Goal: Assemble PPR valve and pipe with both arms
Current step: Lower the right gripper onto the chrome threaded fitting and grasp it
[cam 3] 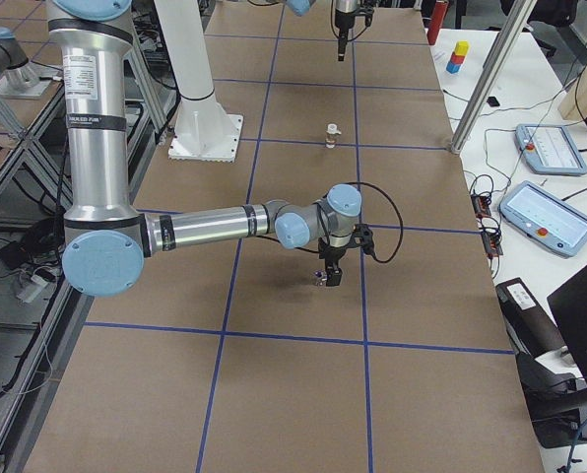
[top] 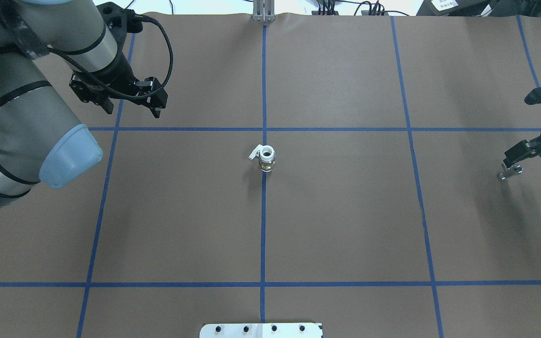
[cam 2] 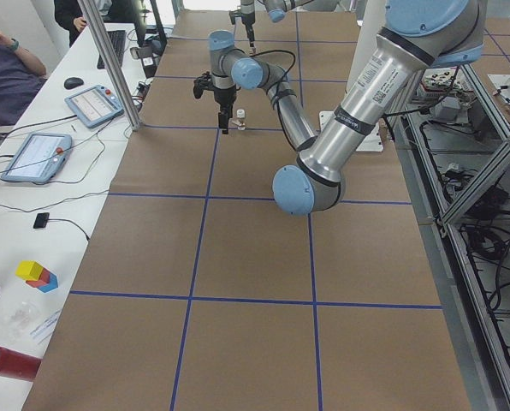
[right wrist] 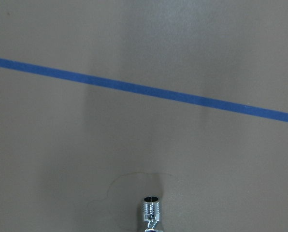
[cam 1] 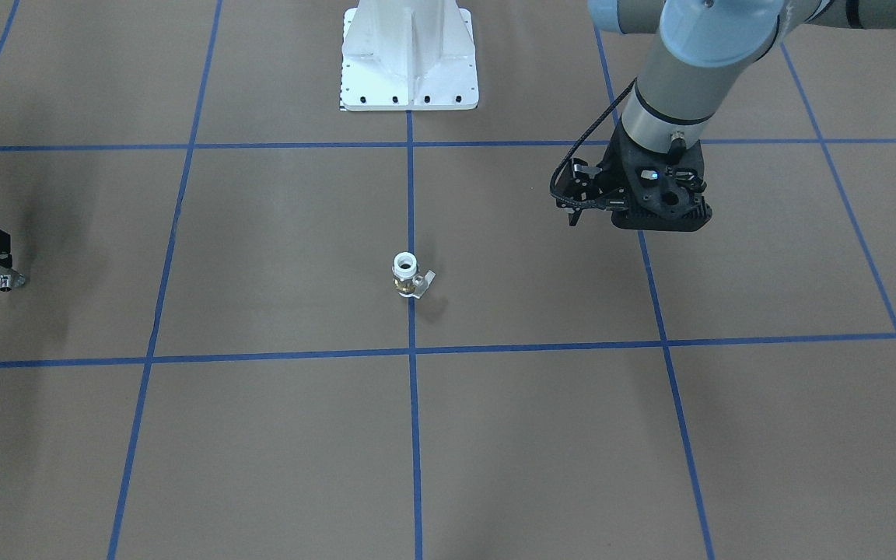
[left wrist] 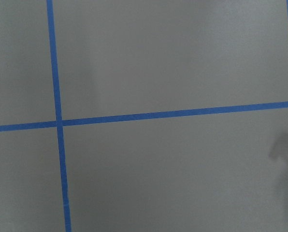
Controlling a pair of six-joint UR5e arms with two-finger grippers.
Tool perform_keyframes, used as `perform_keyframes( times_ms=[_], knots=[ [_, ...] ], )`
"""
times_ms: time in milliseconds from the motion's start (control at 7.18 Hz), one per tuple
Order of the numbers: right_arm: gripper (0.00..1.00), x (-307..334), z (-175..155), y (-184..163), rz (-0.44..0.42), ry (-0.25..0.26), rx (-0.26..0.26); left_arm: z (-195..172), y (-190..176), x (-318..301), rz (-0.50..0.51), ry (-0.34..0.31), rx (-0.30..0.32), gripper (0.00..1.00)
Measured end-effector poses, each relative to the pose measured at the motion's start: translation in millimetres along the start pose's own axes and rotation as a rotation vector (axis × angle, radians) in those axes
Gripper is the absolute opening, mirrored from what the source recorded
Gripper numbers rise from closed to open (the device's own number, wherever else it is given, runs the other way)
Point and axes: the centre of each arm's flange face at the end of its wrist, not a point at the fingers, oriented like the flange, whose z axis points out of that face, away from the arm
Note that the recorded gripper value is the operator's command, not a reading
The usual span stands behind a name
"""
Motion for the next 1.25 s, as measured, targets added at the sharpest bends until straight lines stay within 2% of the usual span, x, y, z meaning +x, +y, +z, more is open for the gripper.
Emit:
perform_keyframes(
  times_ms=[278, 418, 557, 696, 1114, 1253],
  knots=[
    [0.96, -6, 21, 2, -0.026, 0.000, -0.029, 0, 0, 2, 0.000, 0.001, -0.001, 1.00],
    [0.91, -7, 26, 1, -0.034, -0.001, -0.036, -1, 0, 3, 0.000, 0.003, -0.001, 1.00],
    [0.56, -7, 29, 1, -0.035, -0.001, -0.039, -1, 0, 4, 0.001, 0.006, -0.003, 1.00],
    [0.34, -6, 31, 1, -0.034, -0.001, -0.042, -1, 1, 5, 0.001, 0.011, -0.007, 1.00],
    [0.27, -6, 32, 1, -0.033, -0.005, -0.046, -2, 1, 6, 0.002, 0.014, -0.009, 1.00],
    [0.09, -6, 31, 0, -0.034, -0.006, -0.045, -2, 1, 6, 0.002, 0.014, -0.009, 1.00]
  ],
)
